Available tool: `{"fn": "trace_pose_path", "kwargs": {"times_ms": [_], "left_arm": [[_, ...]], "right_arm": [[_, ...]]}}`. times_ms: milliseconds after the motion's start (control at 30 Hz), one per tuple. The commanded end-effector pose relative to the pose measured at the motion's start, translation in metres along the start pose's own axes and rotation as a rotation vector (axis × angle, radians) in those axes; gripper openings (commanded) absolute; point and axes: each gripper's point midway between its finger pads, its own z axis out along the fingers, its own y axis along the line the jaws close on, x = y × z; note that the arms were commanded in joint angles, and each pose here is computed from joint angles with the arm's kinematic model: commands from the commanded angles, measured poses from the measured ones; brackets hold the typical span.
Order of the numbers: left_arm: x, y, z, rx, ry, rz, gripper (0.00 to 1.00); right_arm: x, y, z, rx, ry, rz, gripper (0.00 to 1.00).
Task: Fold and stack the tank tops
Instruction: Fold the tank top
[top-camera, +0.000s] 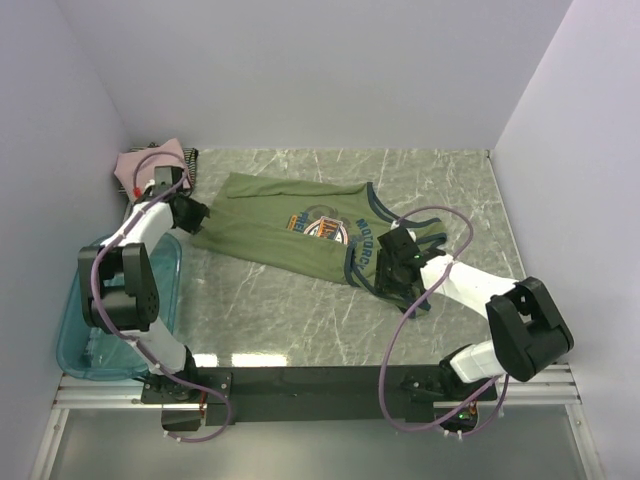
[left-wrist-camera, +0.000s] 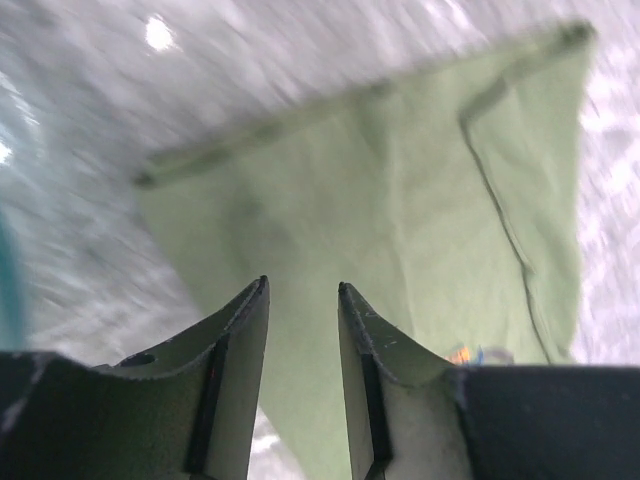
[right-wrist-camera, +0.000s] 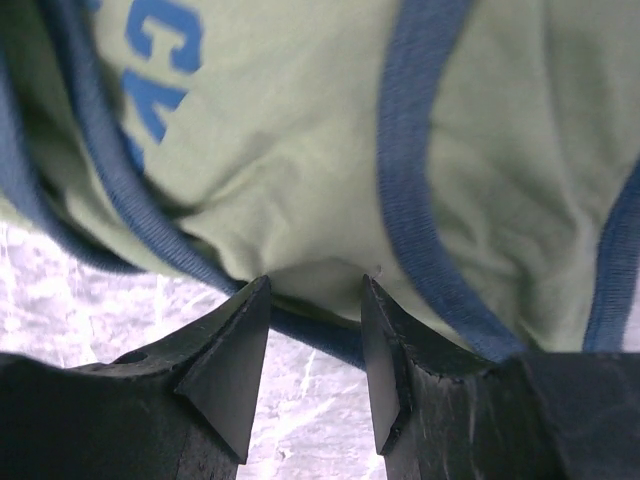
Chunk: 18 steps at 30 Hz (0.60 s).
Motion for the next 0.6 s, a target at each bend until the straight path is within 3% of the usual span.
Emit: {"fn": "trace_pose_path", "kwargs": {"times_ms": [0,400,567], "left_arm": [[0.016,-0.028,-0.025,0.113,0.015,0.07,0.4],[0.141,-0.057,-0.045,0.222,0.238,0.246,0.37],[0.171,-0.061,-0.043,0.224,0.288,0.284,0.36]], "right_arm": [[-0.001,0.006,-0.002,-0.001,-0.024,-0.051,0.49],[-0.008,0.01,-0.016,-0.037,-0.083,-0.039,0.51],[-0.008,0.019,-0.028,-0.091,-0.1,-0.06,0.52]]}}
